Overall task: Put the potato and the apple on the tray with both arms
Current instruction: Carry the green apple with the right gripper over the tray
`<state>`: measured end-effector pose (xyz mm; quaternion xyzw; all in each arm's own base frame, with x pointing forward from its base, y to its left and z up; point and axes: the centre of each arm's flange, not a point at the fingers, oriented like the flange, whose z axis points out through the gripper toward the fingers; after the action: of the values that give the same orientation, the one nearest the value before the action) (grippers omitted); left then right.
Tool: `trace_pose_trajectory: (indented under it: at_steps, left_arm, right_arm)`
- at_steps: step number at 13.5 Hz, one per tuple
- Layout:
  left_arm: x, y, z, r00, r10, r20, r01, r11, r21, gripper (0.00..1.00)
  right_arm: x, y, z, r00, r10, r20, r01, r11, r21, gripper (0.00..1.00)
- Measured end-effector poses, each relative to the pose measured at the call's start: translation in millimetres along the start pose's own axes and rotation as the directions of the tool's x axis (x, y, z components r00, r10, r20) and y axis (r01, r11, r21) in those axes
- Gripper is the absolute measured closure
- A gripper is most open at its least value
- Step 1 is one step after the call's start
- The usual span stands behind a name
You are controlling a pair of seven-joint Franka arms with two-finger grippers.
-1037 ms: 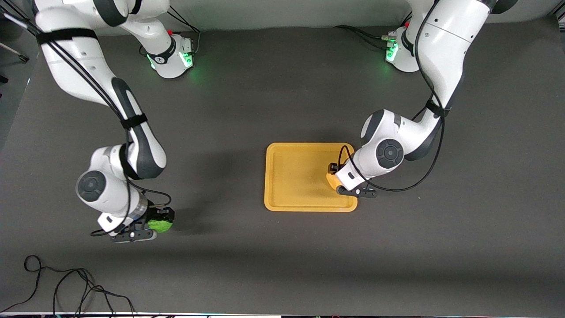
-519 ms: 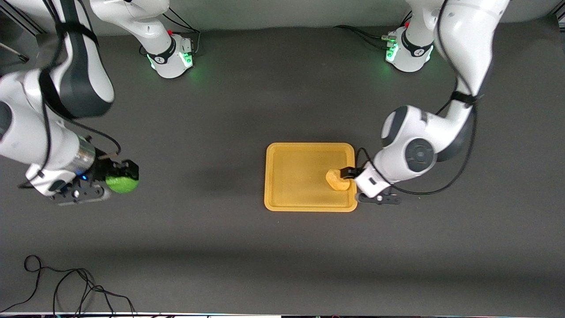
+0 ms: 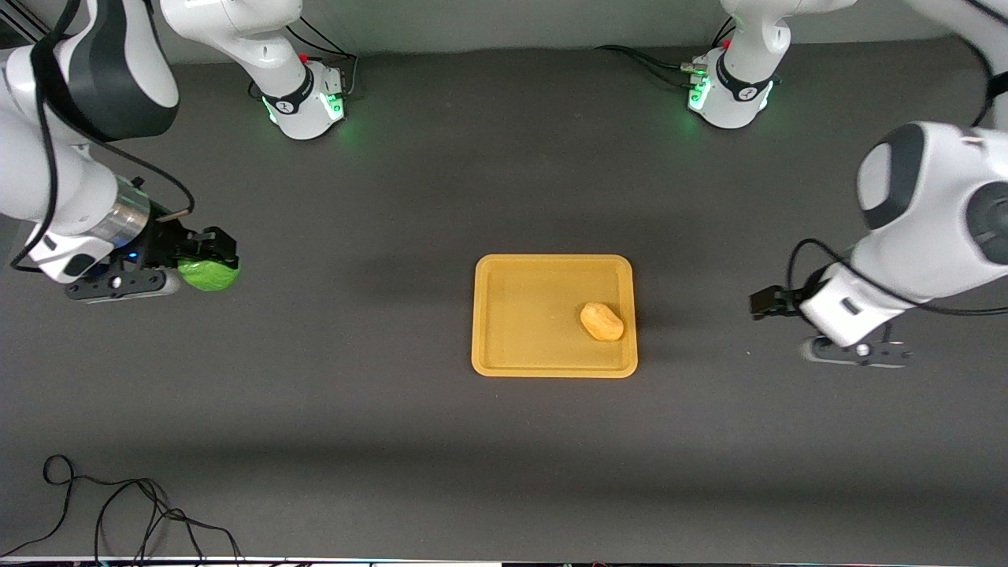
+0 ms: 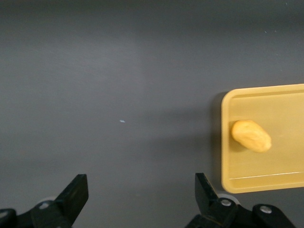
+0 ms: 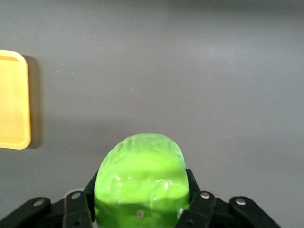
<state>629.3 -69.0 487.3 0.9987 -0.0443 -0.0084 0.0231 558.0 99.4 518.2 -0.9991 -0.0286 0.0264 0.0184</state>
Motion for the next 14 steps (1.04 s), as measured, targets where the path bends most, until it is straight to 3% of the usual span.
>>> trace_pose_trajectory:
  at_steps: [5, 9, 12, 14]
  left_arm:
    - [-51, -40, -75, 0.999, 0.048, -0.019, -0.047, 0.998, 0.044, 0.0]
    - [-66, -55, -77, 0.998, 0.067, -0.001, -0.067, 0.996, 0.051, 0.0]
    - [-68, -55, -73, 0.998, 0.067, 0.016, -0.067, 0.997, 0.049, 0.0]
    - [-69, -60, -73, 0.998, 0.058, 0.016, -0.059, 0.997, 0.051, 0.0]
  right_arm:
    - [0, -182, 28, 0.997, 0.066, -0.05, -0.066, 0.998, 0.007, 0.31]
    - [9, -331, 73, 0.98, 0.19, -0.066, -0.189, 0.982, 0.023, 0.31]
    - [-13, -430, 117, 0.964, 0.257, -0.069, -0.255, 0.966, 0.035, 0.31]
    - [-25, -463, 147, 0.964, 0.254, -0.071, -0.253, 0.967, 0.032, 0.31]
